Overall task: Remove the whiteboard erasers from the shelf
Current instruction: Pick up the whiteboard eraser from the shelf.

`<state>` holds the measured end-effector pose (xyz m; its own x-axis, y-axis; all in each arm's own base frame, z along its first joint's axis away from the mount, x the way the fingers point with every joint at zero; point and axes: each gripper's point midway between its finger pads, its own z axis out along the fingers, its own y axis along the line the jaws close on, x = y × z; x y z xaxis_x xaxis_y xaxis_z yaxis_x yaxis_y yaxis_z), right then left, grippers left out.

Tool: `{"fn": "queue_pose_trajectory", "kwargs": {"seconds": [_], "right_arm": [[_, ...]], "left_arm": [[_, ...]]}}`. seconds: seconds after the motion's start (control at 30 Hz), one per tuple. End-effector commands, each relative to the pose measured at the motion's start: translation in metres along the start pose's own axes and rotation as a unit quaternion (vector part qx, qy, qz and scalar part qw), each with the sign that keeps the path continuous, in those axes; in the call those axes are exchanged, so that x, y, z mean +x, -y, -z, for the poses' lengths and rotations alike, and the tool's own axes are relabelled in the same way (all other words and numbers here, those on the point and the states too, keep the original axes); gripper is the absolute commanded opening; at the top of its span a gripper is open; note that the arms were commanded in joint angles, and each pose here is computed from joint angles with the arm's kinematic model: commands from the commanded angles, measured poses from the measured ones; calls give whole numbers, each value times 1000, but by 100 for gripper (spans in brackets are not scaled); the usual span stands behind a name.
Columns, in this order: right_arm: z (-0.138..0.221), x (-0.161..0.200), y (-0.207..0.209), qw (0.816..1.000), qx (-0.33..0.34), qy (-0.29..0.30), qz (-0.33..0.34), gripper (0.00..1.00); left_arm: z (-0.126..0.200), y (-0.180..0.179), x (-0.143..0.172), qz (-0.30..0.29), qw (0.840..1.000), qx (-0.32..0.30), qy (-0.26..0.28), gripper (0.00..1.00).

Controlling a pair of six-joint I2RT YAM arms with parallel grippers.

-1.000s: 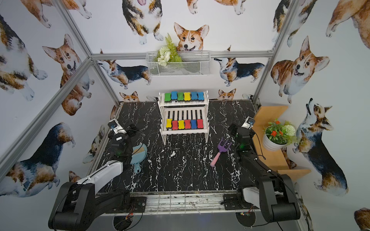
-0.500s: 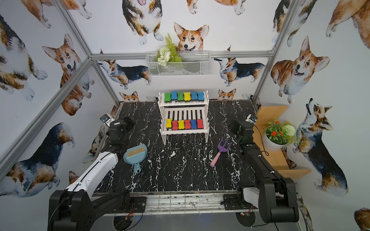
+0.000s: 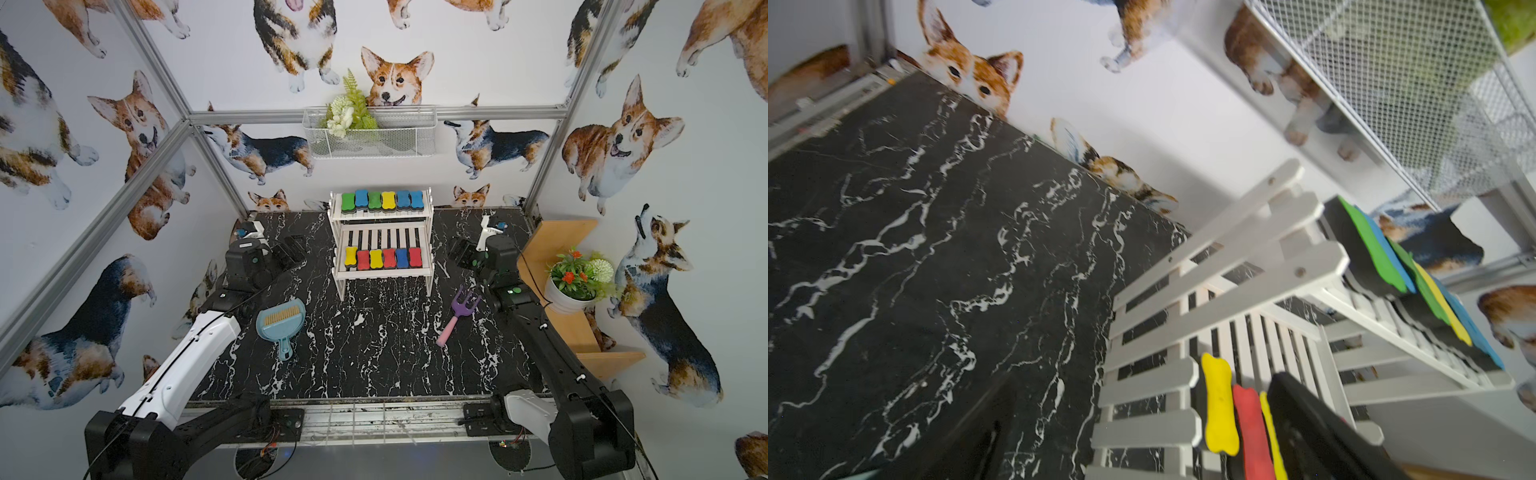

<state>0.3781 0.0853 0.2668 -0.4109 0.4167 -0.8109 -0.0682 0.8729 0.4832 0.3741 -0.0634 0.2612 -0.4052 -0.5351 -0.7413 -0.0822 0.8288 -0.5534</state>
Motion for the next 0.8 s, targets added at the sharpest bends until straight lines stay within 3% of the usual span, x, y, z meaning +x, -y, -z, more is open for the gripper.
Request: {"fn": "queue_pose_trajectory", "kwargs": {"seconds": [0.0,0.5,0.77], "right_arm": [[-7,16,-16,999,-10,-47,26,81],[-48,-60,-91,994,-10,-57,91,60],[-78,-76,-110,990,26,-65,119,61]], "left_arm": [[2,9,24,-15,999,26,-46,99],[-8,19,48,-61,993,45,-88,99],[-10,16,48,-72,993,37,-90,100]]}}
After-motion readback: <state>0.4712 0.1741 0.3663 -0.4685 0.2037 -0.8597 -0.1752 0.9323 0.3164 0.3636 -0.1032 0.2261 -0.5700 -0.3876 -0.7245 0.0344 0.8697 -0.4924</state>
